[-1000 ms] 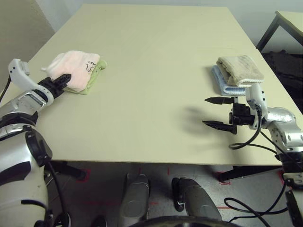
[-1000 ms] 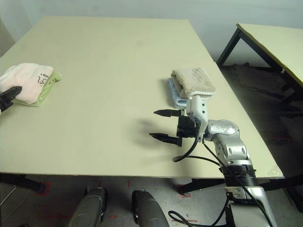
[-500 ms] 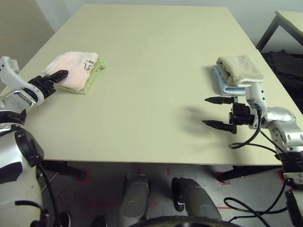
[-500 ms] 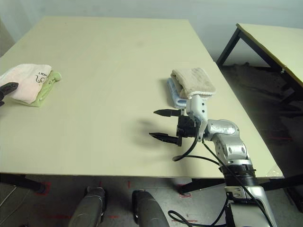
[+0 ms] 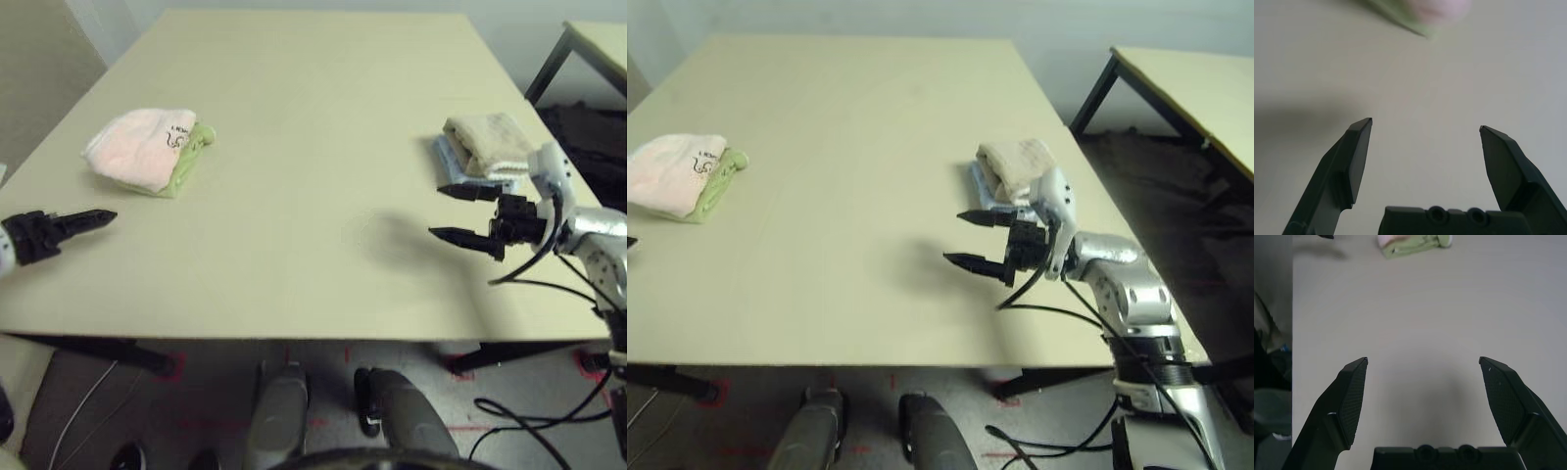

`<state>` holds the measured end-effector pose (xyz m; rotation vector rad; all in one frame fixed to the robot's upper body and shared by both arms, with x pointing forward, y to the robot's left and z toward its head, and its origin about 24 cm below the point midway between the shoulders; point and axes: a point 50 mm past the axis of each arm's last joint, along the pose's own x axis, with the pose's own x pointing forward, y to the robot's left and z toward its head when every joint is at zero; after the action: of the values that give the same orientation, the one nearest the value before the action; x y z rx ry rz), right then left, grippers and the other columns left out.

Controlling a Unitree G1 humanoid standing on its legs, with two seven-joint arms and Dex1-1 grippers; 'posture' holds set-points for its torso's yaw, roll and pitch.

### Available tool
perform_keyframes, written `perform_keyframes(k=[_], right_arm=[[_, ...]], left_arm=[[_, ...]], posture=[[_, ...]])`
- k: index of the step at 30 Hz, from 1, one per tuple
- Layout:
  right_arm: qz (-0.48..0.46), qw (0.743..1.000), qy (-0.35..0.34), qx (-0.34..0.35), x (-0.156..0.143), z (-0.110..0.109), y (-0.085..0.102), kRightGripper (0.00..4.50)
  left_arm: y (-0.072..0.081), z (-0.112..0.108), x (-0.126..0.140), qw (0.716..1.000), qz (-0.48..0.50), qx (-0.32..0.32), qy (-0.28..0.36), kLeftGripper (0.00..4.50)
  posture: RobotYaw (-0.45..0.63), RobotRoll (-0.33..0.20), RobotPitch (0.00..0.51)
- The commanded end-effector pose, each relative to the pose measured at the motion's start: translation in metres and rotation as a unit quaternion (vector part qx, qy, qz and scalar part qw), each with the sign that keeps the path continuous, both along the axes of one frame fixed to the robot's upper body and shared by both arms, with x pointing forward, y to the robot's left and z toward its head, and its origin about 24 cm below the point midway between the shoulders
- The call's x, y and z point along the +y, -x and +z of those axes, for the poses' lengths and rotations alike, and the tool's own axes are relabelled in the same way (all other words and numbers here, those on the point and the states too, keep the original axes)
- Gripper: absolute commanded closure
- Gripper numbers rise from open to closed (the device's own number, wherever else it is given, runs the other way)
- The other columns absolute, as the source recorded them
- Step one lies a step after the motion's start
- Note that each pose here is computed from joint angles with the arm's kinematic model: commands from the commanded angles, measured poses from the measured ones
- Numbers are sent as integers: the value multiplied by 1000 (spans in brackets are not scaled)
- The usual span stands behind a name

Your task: Fold the towel and set it aside.

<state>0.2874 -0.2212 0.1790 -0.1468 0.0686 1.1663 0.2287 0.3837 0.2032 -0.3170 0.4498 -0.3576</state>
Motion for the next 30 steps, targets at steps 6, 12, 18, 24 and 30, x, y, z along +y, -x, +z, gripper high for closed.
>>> perform_keyframes(k=[6, 12, 18, 24, 30], right_arm=[[-255, 963, -68, -58, -44, 10, -25, 0], [-387, 913, -86, -93, -68, -20, -1, 0], [-437, 892, -61, -94, -69, -64, 30, 0], [-523, 843, -49, -117, -79, -96, 47, 0], [-563, 818, -41, -111, -84, -116, 61, 0]], left_arm=[[-12, 5, -6, 973, 88, -214, -21, 9], [6, -28, 1, 949, 165, -258, -74, 9], [22, -67, -8, 937, 184, -253, -159, 9], [31, -96, -1, 916, 246, -240, -207, 9], [29, -106, -8, 903, 275, -273, -187, 9]], posture=[[124, 0, 148], [111, 0, 162], [96, 0, 165], [112, 0, 165], [127, 0, 169]])
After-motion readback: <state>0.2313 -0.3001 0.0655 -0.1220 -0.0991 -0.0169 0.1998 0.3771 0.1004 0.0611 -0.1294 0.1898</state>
